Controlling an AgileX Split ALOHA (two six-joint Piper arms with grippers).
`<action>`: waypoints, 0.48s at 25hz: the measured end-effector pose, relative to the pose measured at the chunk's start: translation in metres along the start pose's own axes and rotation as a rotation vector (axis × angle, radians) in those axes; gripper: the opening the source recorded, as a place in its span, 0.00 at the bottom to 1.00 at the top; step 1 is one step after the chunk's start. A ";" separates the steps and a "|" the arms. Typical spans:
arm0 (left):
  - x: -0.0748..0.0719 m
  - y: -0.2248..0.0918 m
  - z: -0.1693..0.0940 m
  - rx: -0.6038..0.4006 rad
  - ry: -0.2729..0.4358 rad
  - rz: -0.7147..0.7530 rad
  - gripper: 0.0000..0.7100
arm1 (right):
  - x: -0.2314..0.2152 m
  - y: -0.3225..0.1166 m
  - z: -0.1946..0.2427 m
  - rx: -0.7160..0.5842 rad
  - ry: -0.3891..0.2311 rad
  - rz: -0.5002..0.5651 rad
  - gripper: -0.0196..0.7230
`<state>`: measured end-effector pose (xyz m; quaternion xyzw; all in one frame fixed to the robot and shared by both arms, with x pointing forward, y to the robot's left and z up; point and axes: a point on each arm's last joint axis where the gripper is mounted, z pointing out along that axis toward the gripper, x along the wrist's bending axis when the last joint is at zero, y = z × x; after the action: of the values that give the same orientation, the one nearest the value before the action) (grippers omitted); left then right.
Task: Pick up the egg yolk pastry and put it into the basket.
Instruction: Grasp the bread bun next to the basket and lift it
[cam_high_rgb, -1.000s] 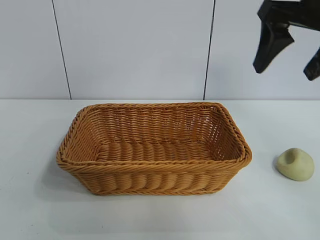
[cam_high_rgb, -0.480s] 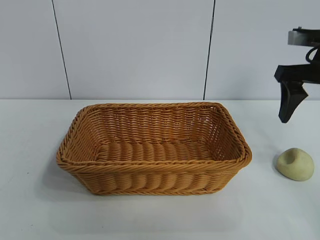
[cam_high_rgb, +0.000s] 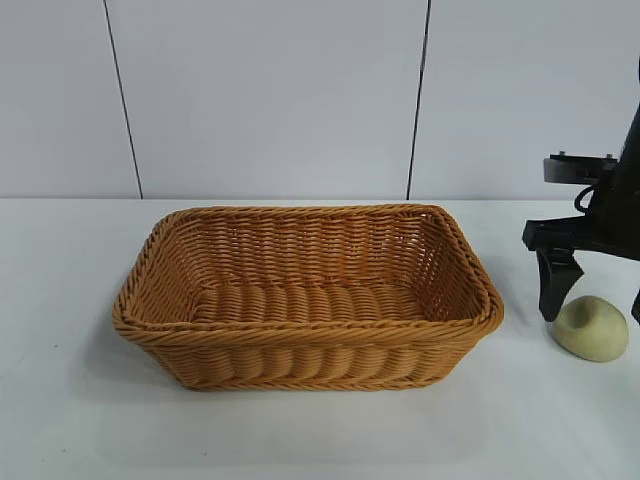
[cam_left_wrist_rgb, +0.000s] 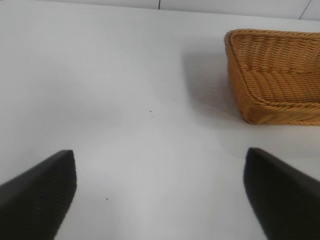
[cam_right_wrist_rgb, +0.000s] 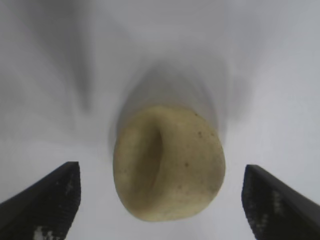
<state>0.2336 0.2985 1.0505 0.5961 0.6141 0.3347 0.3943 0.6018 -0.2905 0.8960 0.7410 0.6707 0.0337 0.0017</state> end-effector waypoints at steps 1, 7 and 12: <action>0.000 0.000 0.000 0.000 0.000 0.000 0.92 | -0.001 0.000 0.003 0.004 -0.005 -0.003 0.82; 0.000 0.000 0.000 0.001 0.000 0.000 0.92 | -0.001 0.000 0.007 0.015 -0.013 -0.008 0.43; 0.000 0.000 0.000 0.001 0.000 0.000 0.92 | -0.001 -0.001 0.007 0.026 -0.014 -0.008 0.26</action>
<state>0.2336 0.2984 1.0503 0.5963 0.6143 0.3344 0.3941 0.6012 -0.2915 0.8887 0.7383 0.6741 0.0200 -0.0029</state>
